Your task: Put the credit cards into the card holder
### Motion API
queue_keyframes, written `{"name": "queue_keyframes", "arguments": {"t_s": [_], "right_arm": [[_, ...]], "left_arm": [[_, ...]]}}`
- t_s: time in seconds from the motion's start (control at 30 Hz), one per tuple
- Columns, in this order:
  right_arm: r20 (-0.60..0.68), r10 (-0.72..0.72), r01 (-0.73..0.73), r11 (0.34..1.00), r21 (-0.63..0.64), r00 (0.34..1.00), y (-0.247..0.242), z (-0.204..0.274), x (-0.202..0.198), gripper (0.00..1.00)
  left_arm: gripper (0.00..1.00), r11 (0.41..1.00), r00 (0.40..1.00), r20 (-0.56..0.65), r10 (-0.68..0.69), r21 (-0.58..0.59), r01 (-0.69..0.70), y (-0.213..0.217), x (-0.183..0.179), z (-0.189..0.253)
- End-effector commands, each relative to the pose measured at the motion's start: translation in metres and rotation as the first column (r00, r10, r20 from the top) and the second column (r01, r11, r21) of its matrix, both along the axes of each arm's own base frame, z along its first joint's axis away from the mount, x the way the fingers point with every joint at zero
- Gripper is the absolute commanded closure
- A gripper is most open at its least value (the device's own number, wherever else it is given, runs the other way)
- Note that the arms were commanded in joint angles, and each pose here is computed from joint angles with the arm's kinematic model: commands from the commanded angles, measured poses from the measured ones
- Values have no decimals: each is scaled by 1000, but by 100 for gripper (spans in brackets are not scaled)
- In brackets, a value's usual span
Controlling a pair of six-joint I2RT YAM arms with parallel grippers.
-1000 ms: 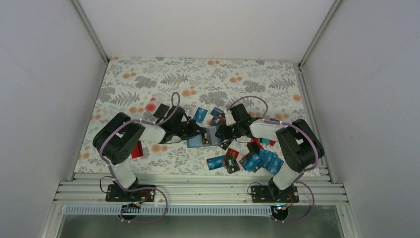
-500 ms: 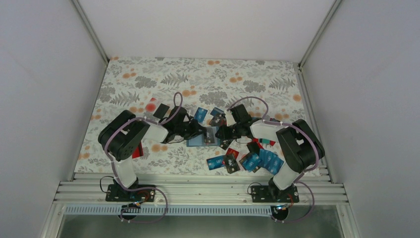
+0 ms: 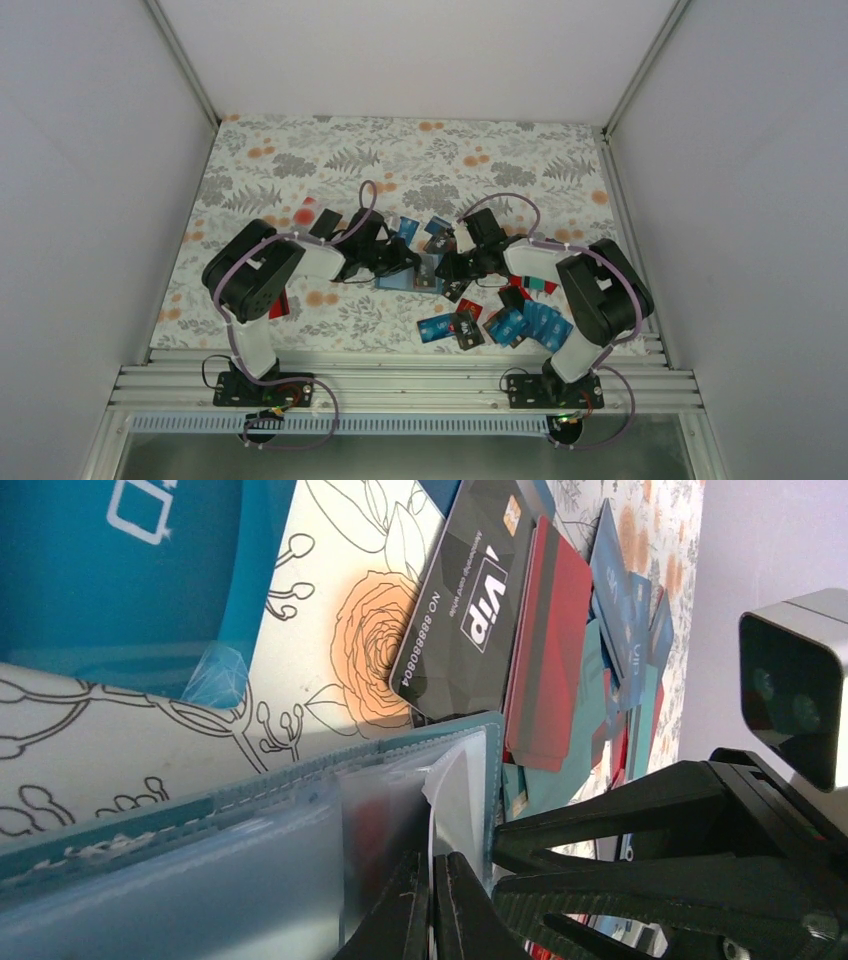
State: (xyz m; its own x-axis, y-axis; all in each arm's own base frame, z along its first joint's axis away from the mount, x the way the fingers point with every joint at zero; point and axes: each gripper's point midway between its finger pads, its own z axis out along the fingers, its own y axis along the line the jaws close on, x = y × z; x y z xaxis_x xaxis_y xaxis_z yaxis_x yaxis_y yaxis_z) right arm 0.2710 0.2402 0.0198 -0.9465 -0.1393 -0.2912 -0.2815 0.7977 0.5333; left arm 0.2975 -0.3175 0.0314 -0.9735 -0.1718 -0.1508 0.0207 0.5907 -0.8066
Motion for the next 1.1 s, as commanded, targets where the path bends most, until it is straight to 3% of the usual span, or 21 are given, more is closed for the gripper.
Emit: {"name": "queue_keyframes", "arguments": {"t_s": [0.0, 0.43, 0.9, 1.07], "right_arm": [[-49, 20, -22, 999, -40, 999, -4, -13, -8, 78], [-8, 9, -10, 998, -59, 1000, -2, -7, 8, 79], [13, 28, -28, 999, -31, 1000, 7, 0, 15, 80], [21, 14, -13, 999, -47, 1000, 3, 4, 16, 79]], "left_arm": [[98, 996, 998, -26, -58, 74, 59, 2, -10, -21], [98, 973, 983, -10, -184, 138, 184, -1, -9, -25], [97, 965, 976, -28, -217, 146, 218, -11, -7, -31], [88, 969, 985, 5, -171, 182, 168, -1, -5, -19]]}}
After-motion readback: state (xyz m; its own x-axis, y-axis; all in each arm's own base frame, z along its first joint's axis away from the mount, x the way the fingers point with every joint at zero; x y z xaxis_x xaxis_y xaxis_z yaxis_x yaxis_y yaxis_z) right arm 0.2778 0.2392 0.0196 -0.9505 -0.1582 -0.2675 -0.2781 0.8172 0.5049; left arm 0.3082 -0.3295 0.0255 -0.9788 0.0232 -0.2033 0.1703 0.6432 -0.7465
